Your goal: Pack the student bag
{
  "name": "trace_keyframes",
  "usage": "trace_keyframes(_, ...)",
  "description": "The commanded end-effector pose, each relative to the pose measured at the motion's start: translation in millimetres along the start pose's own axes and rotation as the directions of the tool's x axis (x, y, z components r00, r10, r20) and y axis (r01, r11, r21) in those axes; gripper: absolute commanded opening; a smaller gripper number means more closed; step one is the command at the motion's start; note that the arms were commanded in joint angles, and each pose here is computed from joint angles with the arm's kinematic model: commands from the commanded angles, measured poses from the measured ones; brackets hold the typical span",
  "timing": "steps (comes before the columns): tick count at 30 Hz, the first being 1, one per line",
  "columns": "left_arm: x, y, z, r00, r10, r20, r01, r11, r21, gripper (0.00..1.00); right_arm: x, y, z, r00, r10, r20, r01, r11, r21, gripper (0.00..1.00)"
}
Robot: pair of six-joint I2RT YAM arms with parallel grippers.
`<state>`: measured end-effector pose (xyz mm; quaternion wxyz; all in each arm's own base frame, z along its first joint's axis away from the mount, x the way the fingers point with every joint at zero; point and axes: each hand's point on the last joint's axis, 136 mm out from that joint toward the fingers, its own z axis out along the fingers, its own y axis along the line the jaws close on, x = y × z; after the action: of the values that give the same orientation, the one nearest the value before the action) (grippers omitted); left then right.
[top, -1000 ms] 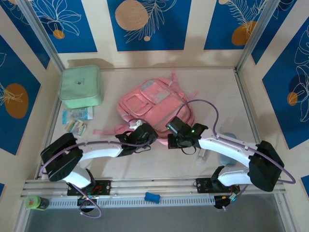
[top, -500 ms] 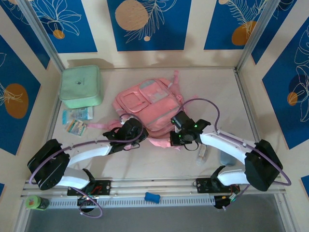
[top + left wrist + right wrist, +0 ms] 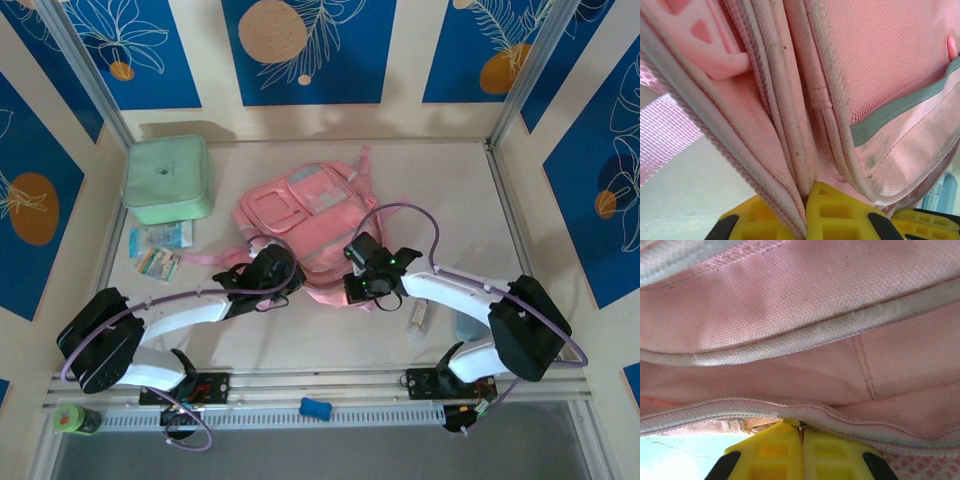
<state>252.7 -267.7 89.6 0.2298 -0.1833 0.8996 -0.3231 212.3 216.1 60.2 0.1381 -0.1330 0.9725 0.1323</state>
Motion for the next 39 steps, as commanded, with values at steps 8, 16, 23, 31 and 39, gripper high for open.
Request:
trace_keyframes(8,-46,1,-17,0.996,0.082,0.032,-0.083,0.996,0.025,0.0,30,-71,-50,0.985,0.171,0.005,-0.163,0.932,0.323,0.0)
trace_keyframes(16,-97,-18,-9,0.983,0.182,0.03,-0.183,0.983,0.03,0.0,35,12,-44,0.996,0.073,-0.056,-0.071,0.997,0.034,0.0)
trace_keyframes(23,-137,-28,4,0.983,0.182,0.025,-0.184,0.979,0.09,0.0,-4,78,-21,0.999,0.025,-0.027,-0.028,0.994,-0.104,0.0)
trace_keyframes(31,-94,23,-20,0.998,0.068,-0.007,-0.068,0.997,0.019,0.52,-10,76,-6,0.998,0.048,-0.037,-0.051,0.996,-0.068,0.0)
trace_keyframes(39,-33,17,-22,0.989,-0.146,0.037,0.144,0.988,0.049,0.68,3,61,-7,0.996,0.059,-0.06,-0.061,0.998,-0.018,0.0)
